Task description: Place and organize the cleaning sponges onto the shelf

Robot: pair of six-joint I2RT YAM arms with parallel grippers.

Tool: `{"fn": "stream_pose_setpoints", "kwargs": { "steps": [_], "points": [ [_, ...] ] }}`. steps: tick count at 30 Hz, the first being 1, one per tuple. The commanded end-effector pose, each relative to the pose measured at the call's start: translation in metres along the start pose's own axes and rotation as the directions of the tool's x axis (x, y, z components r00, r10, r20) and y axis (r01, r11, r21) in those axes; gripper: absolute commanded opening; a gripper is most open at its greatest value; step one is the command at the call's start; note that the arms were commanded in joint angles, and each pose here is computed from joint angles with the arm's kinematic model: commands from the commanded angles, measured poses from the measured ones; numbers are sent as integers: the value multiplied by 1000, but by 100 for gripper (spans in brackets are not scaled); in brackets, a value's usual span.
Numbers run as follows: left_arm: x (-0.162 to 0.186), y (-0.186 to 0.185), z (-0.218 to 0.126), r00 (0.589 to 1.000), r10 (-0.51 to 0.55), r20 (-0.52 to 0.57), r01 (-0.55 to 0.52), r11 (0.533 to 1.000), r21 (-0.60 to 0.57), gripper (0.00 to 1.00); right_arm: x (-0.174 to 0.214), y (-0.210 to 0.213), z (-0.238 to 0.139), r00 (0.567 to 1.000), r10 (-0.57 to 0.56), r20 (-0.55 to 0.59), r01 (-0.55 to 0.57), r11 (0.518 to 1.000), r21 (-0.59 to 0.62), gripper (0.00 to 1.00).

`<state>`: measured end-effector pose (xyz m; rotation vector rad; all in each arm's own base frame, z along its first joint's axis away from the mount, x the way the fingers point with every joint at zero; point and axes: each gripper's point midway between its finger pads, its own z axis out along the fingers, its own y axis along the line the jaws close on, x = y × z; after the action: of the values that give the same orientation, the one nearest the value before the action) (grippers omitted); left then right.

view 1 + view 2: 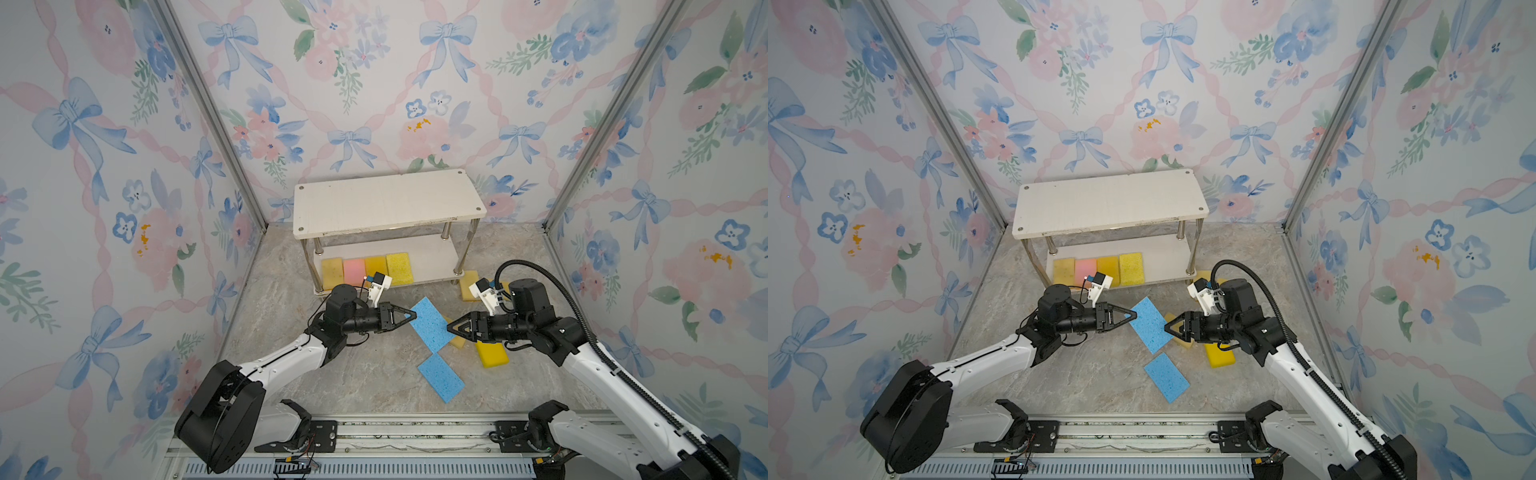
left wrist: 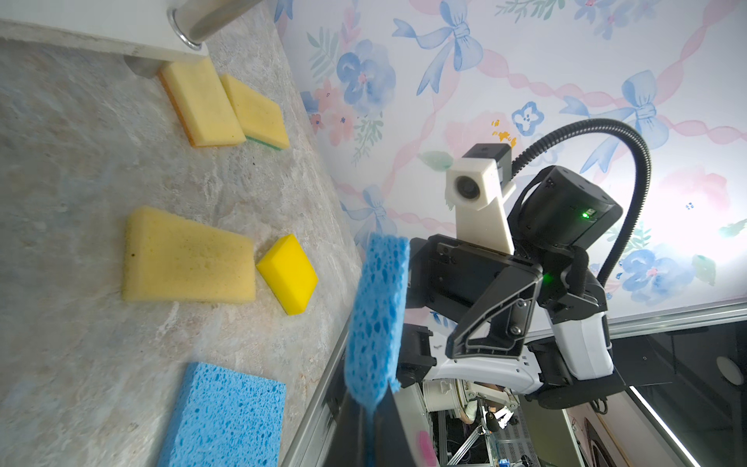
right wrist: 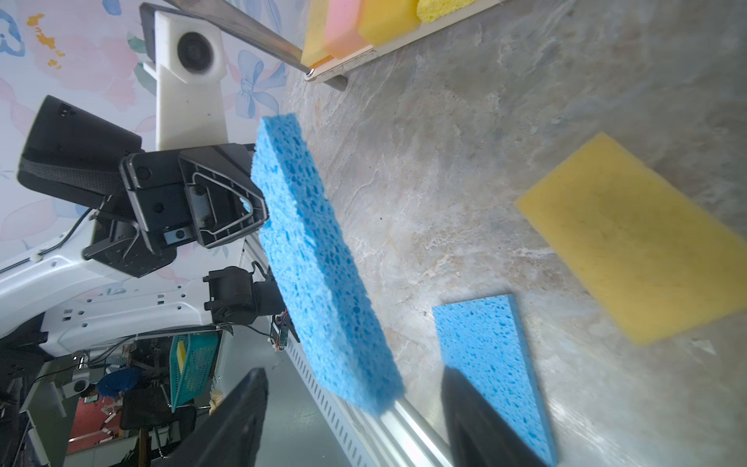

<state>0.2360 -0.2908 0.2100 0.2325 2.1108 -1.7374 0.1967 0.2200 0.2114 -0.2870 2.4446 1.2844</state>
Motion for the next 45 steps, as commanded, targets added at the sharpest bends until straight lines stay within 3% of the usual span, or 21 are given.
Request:
{"fn": "stream_pose_setpoints", "kwargs": {
  "steps": [1,9,33,45],
  "points": [
    [6,0,-4,1000,15,-15,-15,1000,6,0,-11,18,-1,999,-32,29,33,999,-37,62],
    [1,-1,-8,1000,18,-1,-18,1000,6,0,-4,21,2,999,-34,10,35,999,-41,51],
    [-2,-7,-13,1000,20,12,-20,1000,18,0,4,-4,18,999,13,-34,-11,999,48,50],
    [-1,-7,-13,1000,14,7,-14,1000,19,0,0,6,11,1000,-7,1,7,1000,24,37]
  ]
}}
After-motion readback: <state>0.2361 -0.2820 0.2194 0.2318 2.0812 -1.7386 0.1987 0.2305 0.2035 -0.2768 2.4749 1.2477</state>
